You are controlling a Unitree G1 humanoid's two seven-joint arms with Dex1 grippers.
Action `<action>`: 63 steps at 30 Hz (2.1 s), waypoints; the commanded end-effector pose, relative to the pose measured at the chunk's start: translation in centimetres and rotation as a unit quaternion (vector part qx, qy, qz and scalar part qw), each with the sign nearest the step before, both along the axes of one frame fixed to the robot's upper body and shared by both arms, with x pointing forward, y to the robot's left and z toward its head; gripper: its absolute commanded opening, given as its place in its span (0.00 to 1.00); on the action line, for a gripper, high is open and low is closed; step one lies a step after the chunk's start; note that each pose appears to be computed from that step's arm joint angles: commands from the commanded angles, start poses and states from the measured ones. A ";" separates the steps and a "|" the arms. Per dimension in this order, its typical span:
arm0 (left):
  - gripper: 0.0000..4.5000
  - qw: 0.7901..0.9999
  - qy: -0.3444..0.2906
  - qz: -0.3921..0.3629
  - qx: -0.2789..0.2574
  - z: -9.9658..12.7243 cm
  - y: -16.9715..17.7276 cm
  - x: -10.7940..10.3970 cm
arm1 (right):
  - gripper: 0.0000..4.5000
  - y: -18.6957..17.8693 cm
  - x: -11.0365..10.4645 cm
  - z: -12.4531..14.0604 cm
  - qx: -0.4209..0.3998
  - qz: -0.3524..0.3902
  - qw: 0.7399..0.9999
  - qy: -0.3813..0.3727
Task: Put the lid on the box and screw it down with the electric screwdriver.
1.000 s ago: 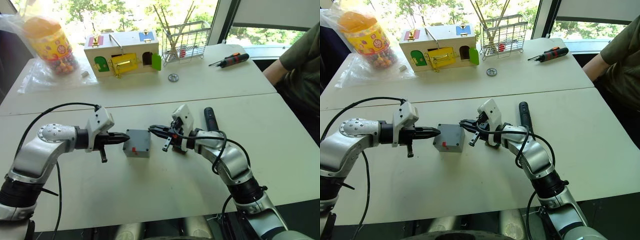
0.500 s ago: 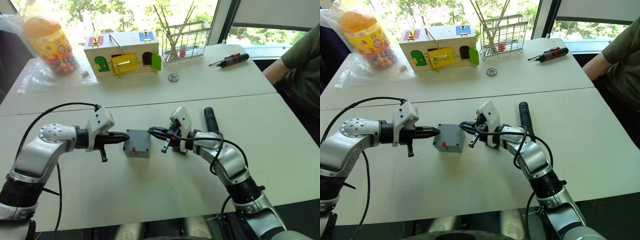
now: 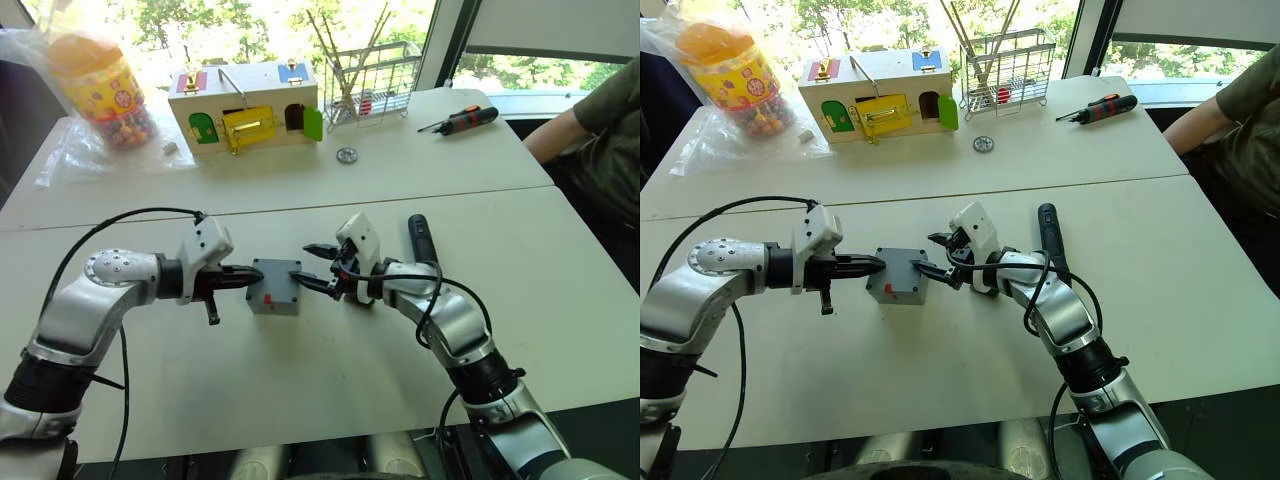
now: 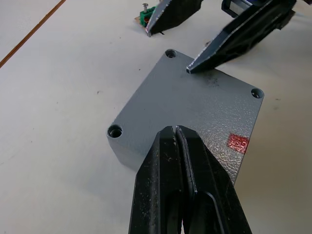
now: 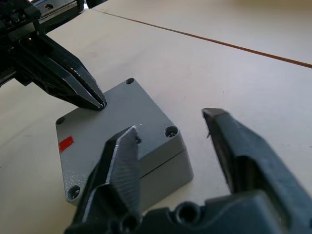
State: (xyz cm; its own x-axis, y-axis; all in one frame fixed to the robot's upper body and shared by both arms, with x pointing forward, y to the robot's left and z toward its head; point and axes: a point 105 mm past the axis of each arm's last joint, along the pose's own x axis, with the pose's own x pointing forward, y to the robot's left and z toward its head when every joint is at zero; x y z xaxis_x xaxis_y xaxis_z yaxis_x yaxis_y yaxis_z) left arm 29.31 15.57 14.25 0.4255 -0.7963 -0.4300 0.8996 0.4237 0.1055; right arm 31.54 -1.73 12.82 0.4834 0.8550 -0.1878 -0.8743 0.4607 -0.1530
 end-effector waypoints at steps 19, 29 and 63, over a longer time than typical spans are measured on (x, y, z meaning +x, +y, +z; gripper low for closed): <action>0.00 0.980 -0.058 -0.185 -0.037 6.1 -6.7 -2.0 | 0.97 -17.6 -1.6 6.7 -0.147 -0.202 0.923 0.294; 0.00 0.971 -0.082 -0.223 -0.003 4.4 -7.7 -3.9 | 0.97 -19.6 -1.6 3.7 -0.183 -0.226 0.858 0.423; 0.00 0.988 -0.100 -0.120 -0.012 2.3 -7.5 -2.1 | 0.39 -22.5 -0.3 -3.2 -0.281 -0.316 0.786 0.451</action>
